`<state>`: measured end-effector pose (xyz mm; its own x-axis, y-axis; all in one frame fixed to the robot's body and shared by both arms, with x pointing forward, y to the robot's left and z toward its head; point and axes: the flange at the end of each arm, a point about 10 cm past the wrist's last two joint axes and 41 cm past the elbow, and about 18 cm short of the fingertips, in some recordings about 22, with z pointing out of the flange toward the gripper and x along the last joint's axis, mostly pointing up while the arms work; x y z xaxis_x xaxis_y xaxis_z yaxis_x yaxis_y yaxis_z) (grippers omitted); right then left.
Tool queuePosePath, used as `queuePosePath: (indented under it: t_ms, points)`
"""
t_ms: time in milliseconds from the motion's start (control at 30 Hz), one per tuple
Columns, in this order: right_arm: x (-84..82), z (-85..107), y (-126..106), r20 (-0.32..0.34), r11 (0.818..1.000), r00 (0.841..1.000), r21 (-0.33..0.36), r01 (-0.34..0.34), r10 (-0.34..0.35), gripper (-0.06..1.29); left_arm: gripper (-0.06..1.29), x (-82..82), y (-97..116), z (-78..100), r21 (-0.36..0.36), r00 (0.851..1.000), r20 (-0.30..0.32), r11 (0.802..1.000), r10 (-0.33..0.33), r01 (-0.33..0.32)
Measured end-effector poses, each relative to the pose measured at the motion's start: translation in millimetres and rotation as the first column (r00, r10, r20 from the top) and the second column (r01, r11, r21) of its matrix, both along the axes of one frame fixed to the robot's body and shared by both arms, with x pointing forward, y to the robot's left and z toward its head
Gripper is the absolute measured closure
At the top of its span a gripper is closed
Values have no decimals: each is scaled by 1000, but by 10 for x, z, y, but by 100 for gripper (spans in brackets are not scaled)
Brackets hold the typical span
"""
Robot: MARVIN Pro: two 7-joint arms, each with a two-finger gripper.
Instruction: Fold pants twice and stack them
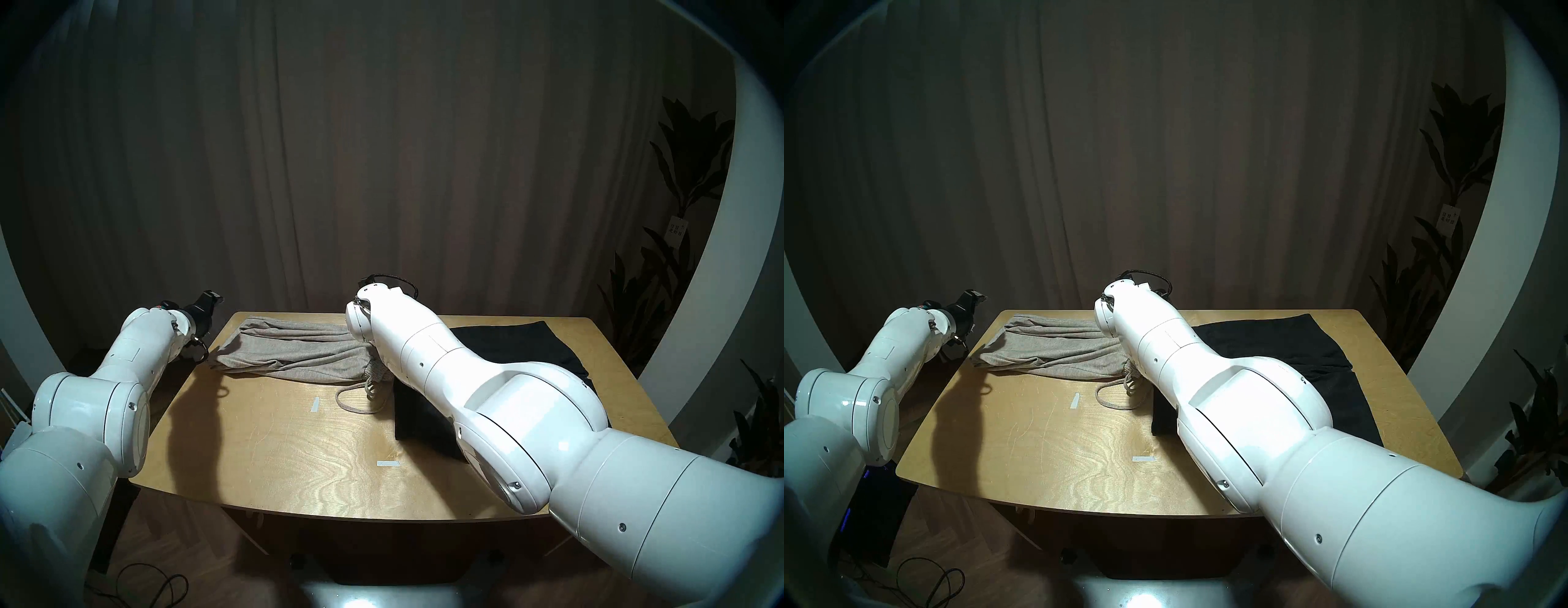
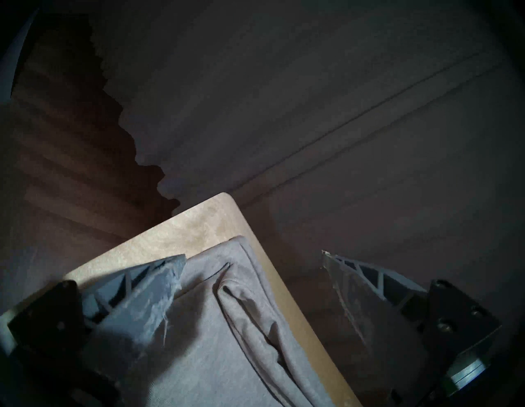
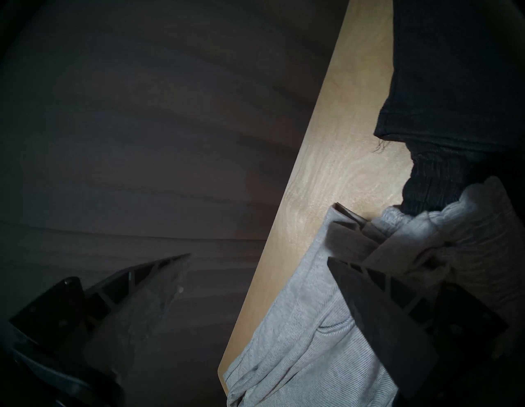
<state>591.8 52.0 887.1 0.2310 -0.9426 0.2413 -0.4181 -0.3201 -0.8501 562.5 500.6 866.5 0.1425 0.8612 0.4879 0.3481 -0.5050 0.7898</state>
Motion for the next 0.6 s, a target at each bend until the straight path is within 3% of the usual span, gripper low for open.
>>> queuePosePath:
  t_ms: [233, 467, 600]
  points:
    - [35, 133, 53, 131, 996, 988, -54, -70, 77, -2, 1, -106, 144, 90, -21, 994, 96, 999, -45, 47]
    - [114, 254, -85, 246, 993, 963, -79, -92, 109, -2, 1, -275, 204, -27, -35, 983, 155, 994, -99, 106]
    - [117, 199, -195, 269, 993, 958, -79, -85, 104, -2, 1, -368, 217, -105, -43, 975, 185, 990, -125, 136]
